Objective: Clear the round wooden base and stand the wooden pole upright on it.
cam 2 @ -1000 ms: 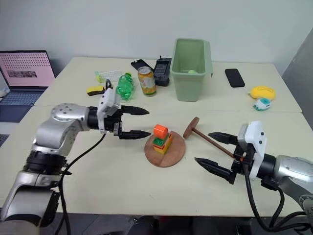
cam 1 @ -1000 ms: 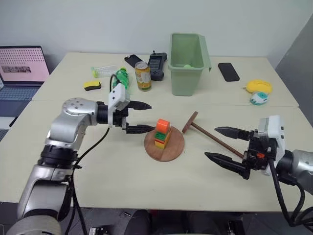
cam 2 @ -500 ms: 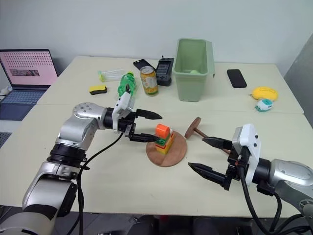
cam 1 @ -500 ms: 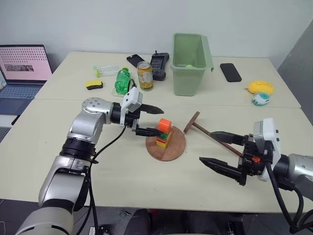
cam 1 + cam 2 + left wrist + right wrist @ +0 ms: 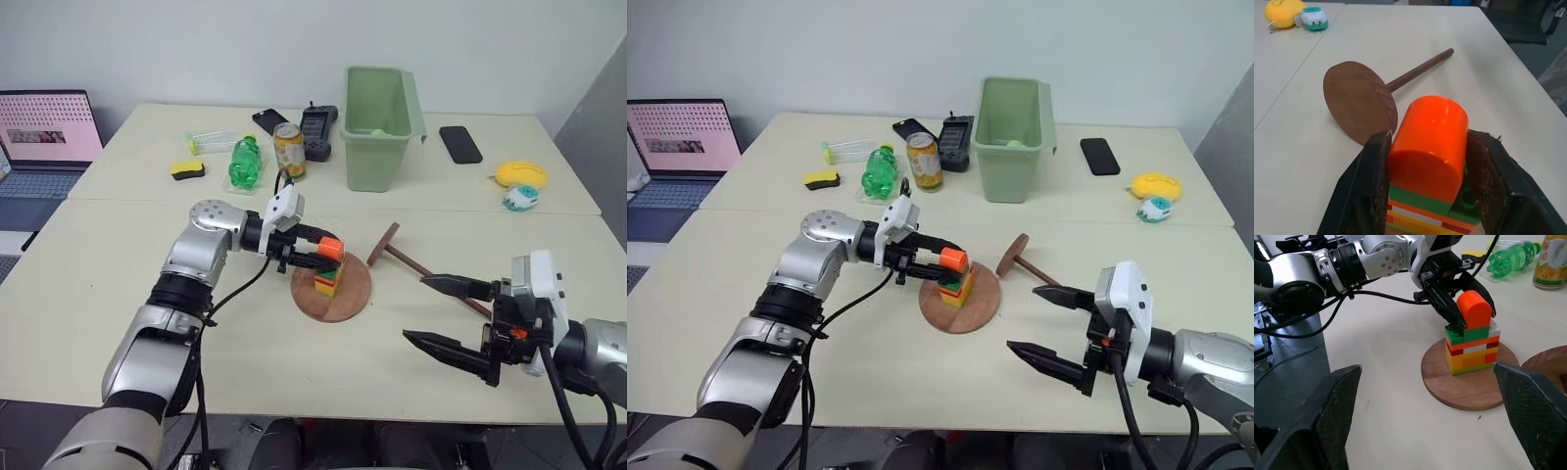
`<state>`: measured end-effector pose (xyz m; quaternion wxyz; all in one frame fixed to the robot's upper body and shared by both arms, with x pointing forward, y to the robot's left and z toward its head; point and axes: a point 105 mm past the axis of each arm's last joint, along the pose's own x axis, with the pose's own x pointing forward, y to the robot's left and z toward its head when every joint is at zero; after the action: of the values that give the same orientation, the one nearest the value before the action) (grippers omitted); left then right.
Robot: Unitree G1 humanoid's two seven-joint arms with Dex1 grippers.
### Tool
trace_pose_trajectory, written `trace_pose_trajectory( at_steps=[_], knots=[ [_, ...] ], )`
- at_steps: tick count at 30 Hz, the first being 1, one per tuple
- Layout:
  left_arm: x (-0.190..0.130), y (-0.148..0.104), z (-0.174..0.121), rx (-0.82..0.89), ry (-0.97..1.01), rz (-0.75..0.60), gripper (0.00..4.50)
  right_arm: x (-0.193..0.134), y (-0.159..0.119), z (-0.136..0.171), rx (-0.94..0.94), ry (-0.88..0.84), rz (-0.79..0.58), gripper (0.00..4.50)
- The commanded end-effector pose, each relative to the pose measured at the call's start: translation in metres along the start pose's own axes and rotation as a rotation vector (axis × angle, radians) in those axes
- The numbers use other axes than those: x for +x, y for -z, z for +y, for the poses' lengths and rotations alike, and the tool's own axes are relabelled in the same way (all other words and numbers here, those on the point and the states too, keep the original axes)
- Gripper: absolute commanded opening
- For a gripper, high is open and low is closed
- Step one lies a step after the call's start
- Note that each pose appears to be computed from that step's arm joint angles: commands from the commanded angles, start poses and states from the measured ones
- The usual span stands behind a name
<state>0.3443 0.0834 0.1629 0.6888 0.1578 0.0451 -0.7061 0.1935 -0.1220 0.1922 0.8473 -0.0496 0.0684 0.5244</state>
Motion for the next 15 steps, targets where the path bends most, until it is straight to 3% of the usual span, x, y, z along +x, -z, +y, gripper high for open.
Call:
trace_pose_trajectory(
  at_steps=[1,5,8,15],
  knots=[
    [-0.006,-0.019,0.005,0.047,-0.020,-0.038,1.83,0.000,-0.013,0.003,-0.054,-0.011,-0.031,4.50],
    [-0.024,-0.027,0.010,0.032,-0.106,-0.062,1.82,0.002,-0.018,0.002,-0.065,-0.015,-0.040,4.50],
    [-0.054,-0.033,0.024,0.021,-0.288,-0.080,1.82,0.004,-0.023,0.000,-0.083,-0.018,-0.041,4.50],
    [-0.167,-0.010,0.058,-0.024,-0.919,-0.012,1.80,0.020,-0.027,-0.016,-0.177,-0.033,-0.018,4.50]
  ],
)
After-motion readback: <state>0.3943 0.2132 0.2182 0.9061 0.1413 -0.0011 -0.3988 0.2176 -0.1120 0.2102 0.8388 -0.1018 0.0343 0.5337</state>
